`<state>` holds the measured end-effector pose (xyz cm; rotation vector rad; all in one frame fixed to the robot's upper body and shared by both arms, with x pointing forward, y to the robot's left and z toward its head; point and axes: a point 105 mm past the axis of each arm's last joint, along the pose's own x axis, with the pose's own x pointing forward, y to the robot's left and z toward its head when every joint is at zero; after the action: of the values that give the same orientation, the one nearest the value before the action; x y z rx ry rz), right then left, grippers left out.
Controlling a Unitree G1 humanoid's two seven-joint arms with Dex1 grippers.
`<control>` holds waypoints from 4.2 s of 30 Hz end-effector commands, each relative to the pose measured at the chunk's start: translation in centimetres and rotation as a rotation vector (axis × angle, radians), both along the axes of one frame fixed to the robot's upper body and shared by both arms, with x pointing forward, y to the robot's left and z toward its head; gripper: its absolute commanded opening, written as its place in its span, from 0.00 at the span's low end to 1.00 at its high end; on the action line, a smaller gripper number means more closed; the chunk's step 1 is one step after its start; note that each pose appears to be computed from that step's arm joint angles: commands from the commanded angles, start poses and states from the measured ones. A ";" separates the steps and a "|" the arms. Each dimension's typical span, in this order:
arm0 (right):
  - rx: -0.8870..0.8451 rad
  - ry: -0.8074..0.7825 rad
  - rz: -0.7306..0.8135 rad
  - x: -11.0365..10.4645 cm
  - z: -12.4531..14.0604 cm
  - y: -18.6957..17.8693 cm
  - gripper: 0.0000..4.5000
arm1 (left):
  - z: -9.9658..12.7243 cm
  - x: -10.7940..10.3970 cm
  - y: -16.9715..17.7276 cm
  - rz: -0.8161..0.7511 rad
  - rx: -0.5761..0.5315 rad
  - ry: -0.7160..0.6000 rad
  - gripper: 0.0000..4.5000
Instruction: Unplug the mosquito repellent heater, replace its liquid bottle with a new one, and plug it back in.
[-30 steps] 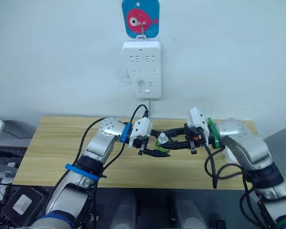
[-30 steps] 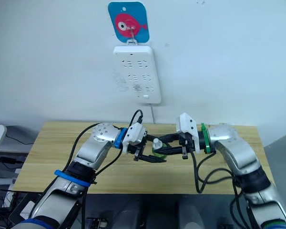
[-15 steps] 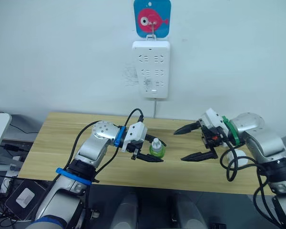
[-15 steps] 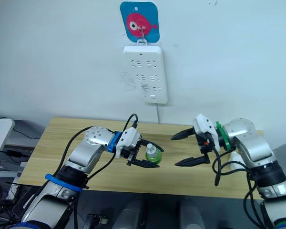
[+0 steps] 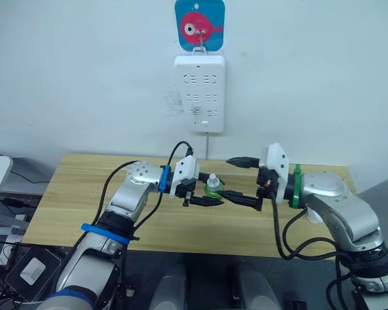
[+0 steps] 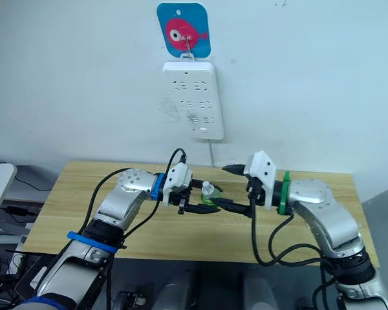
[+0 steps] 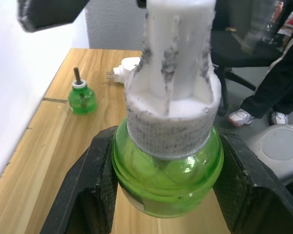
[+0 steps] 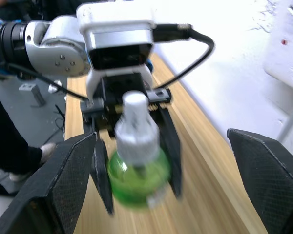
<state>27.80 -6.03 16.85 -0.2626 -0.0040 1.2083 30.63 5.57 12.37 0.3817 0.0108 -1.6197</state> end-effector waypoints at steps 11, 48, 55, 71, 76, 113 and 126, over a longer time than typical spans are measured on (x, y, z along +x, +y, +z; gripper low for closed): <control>-0.011 -0.097 -0.099 2.0 0.9 -0.4 1.00 | 1.2 0.4 -0.5 -0.011 -0.025 -0.037 0.50; 0.008 0.020 -0.019 -0.6 1.6 -3.7 1.00 | 0.9 0.2 -0.2 -0.015 -0.017 -0.033 0.50; 0.082 0.084 0.023 -1.1 2.3 -2.1 0.79 | 1.0 0.2 -0.5 -0.025 -0.020 -0.035 0.50; 0.140 0.170 0.049 -0.5 1.9 0.9 0.65 | 1.0 0.1 -0.9 -0.041 -0.018 -0.043 0.50; 0.137 0.181 0.073 -0.8 1.7 1.0 0.26 | 0.8 0.1 -0.7 -0.032 -0.014 -0.043 0.50; 0.234 -0.154 -0.893 6.2 -9.9 -7.9 0.05 | 1.0 0.4 2.4 0.281 -0.099 -0.082 0.50; 0.270 -0.102 -0.955 7.7 -12.6 -8.7 0.05 | 1.5 0.2 2.8 0.283 -0.079 -0.073 0.50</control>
<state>35.51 -14.53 3.70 -0.0788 -0.0835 0.2512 31.18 8.67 12.69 0.3445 0.0016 -1.3116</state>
